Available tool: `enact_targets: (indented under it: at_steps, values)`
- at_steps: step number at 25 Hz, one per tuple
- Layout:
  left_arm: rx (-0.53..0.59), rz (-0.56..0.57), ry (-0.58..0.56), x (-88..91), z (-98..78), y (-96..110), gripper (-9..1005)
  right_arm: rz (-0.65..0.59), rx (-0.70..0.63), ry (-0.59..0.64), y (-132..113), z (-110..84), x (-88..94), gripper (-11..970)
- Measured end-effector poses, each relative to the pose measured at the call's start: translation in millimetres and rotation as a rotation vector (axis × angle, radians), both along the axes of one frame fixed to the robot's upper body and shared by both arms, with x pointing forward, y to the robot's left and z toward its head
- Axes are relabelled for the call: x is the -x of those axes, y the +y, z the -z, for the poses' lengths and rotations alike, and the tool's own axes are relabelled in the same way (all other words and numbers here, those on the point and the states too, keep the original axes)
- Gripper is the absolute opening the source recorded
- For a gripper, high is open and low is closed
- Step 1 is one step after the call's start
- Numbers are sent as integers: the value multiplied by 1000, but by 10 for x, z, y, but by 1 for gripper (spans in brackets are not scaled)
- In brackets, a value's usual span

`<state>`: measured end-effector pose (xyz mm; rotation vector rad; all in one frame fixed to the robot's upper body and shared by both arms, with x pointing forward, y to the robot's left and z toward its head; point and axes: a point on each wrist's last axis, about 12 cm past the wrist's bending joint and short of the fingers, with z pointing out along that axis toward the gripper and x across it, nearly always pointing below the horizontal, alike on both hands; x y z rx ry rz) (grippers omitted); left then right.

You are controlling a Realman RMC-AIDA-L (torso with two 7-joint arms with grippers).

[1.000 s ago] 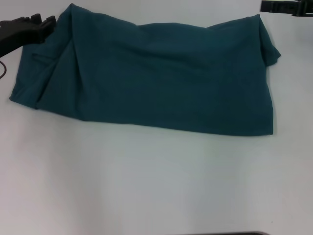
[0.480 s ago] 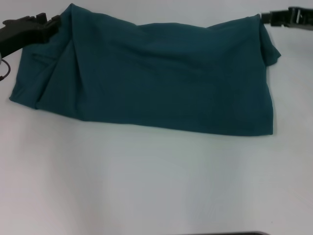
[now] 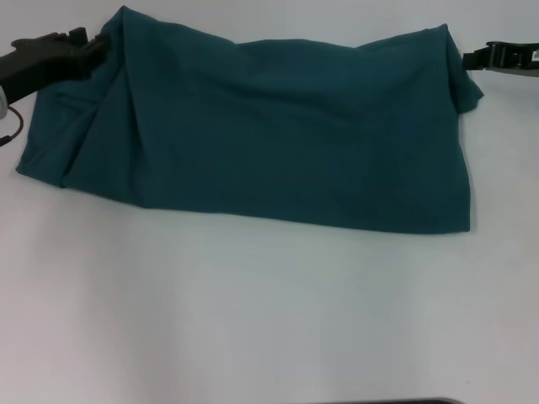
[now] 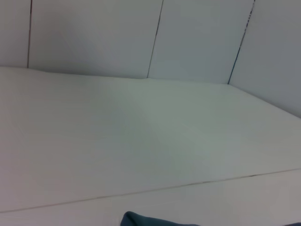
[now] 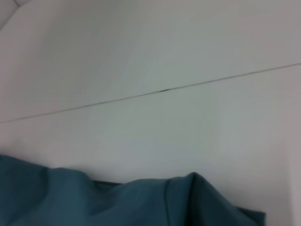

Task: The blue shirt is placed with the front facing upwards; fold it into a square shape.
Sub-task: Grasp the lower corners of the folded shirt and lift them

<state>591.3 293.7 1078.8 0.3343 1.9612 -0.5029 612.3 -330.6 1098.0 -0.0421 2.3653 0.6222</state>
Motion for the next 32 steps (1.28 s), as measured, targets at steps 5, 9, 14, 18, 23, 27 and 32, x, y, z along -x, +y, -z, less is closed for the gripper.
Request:
enact_targets:
  at_steps: [5,9,14,18,23,27,32]
  values:
    - [7,0,12,44,40,8,393,18,72,3,53,82,-91,15]
    - [7,-4,16,63,57,18,393,12,106,3,122,99,-157,17]
    - [9,-5,22,78,78,21,392,15,143,3,163,126,-188,20]
    - [7,-3,23,81,85,19,392,23,158,21,171,182,-178,19]
    - [6,-5,23,79,85,21,393,11,122,39,186,180,-152,16]
    - [2,-6,24,76,95,16,391,-23,87,57,275,175,-148,14]
    - [0,-1,25,74,107,1,389,-71,28,72,410,144,-141,15]
